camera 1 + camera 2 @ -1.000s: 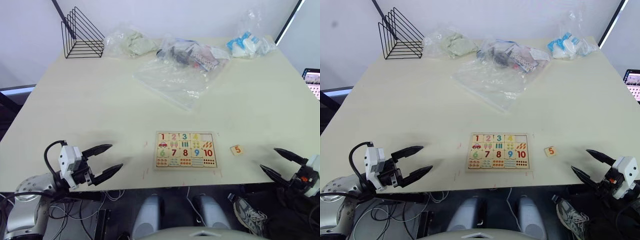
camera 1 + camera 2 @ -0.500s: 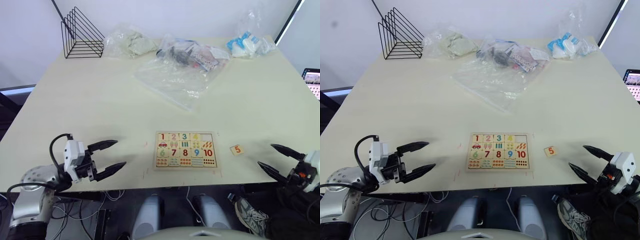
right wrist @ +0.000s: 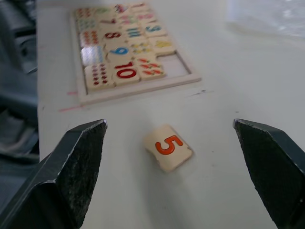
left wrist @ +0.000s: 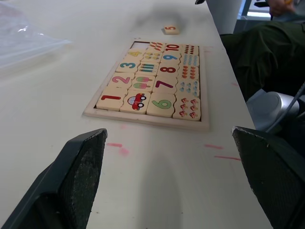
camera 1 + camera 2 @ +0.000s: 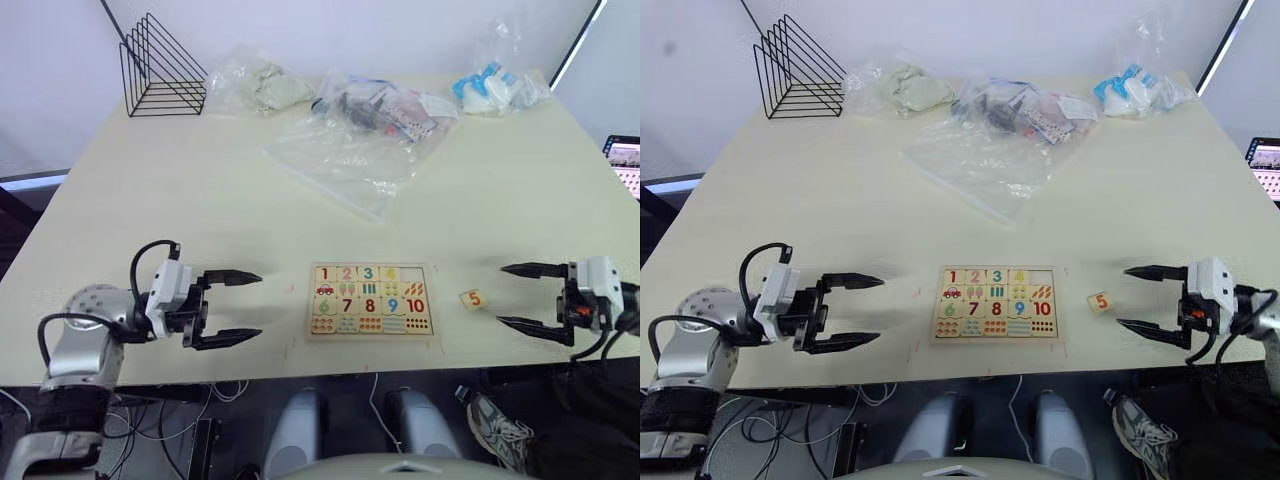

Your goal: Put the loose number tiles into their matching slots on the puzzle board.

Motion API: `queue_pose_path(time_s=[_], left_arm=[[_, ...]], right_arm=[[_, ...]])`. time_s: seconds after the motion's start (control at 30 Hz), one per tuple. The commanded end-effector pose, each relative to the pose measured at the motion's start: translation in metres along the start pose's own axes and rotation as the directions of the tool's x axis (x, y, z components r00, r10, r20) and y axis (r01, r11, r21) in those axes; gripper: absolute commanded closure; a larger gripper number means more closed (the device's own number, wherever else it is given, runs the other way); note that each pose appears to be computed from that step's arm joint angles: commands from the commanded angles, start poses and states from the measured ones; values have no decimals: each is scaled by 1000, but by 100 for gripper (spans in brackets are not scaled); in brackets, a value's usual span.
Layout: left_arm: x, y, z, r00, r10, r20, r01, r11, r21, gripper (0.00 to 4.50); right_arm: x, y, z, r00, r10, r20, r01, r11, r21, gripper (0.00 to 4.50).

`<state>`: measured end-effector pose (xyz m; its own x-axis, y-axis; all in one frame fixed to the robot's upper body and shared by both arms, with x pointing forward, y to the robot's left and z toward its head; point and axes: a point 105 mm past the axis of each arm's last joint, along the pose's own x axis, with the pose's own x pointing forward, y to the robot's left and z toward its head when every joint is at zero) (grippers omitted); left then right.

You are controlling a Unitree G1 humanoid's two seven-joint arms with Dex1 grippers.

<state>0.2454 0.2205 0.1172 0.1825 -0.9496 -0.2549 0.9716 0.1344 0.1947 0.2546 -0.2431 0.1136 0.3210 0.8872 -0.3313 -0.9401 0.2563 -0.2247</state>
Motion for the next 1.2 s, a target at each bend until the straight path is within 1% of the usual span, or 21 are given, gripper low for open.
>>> queue_pose_path(time_s=[0.03,0.13,0.23,0.33,0.47,0.63,1.13,1.2], left_arm=[[-1,0,11,999,-48,17,47,998,46,0],[-1,2,15,998,-65,22,63,996,64,0],[1,4,21,995,-82,59,77,994,72,0],[6,-1,23,990,-119,70,114,991,74,0],[10,-6,22,985,-165,53,159,983,92,0],[15,-10,24,978,-196,70,189,977,104,0],[13,-7,28,980,-185,70,176,977,120,0],[13,-8,28,980,-186,69,177,977,119,0]], right_arm=[[0,-3,0,995,81,-50,-83,996,-33,6],[7,-8,-2,985,143,-99,-150,987,-59,6],[15,-10,-4,973,190,-130,-201,976,-77,6],[22,-13,-3,965,222,-143,-237,966,-105,6],[27,-18,-2,953,251,-167,-273,954,-126,6],[27,-21,-11,924,287,-254,-331,932,-151,6],[31,-27,-20,905,304,-298,-363,917,-167,6],[31,-27,-21,905,304,-297,-363,916,-168,58]])
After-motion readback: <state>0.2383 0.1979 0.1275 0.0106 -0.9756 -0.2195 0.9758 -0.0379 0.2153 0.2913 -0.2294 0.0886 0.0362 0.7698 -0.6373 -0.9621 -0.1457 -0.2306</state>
